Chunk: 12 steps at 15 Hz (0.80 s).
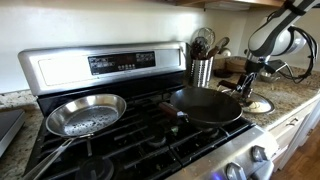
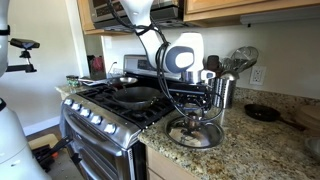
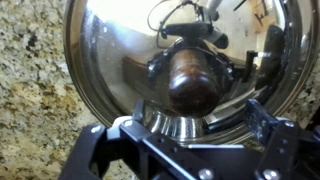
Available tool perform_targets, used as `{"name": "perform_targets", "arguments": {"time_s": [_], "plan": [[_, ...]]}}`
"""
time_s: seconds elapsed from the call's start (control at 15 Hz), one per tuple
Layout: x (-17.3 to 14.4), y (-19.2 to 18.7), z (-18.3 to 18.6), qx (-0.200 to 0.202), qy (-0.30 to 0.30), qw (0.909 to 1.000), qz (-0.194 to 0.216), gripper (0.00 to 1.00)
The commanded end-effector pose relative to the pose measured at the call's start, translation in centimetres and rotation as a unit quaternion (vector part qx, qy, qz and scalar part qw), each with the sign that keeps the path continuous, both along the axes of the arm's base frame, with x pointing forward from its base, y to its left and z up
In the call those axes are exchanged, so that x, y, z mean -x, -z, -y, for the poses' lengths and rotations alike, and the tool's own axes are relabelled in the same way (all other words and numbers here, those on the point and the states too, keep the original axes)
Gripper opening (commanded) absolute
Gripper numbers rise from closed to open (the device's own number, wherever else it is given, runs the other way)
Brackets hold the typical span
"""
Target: Place the lid on the wok
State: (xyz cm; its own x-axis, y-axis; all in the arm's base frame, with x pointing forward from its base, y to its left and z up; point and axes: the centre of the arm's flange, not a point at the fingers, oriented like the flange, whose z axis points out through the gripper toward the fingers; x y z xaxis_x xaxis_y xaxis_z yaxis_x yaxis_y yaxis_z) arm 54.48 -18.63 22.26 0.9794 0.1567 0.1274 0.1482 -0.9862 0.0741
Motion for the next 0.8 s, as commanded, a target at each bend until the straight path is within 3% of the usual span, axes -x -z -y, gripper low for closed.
{"name": "perform_targets", "arguments": {"time_s": [0.0, 0.4, 0.73], "plan": [[0.7, -0.6, 0.8, 0.017, 0.01, 0.9995, -0.023, 1.0], [1.7, -0.7, 1.8, -0.002, 0.035, 0.9985, -0.043, 1.0], [1.1, 0.0, 0.9, -0.021, 0.034, 0.9987, -0.032, 1.0]]}}
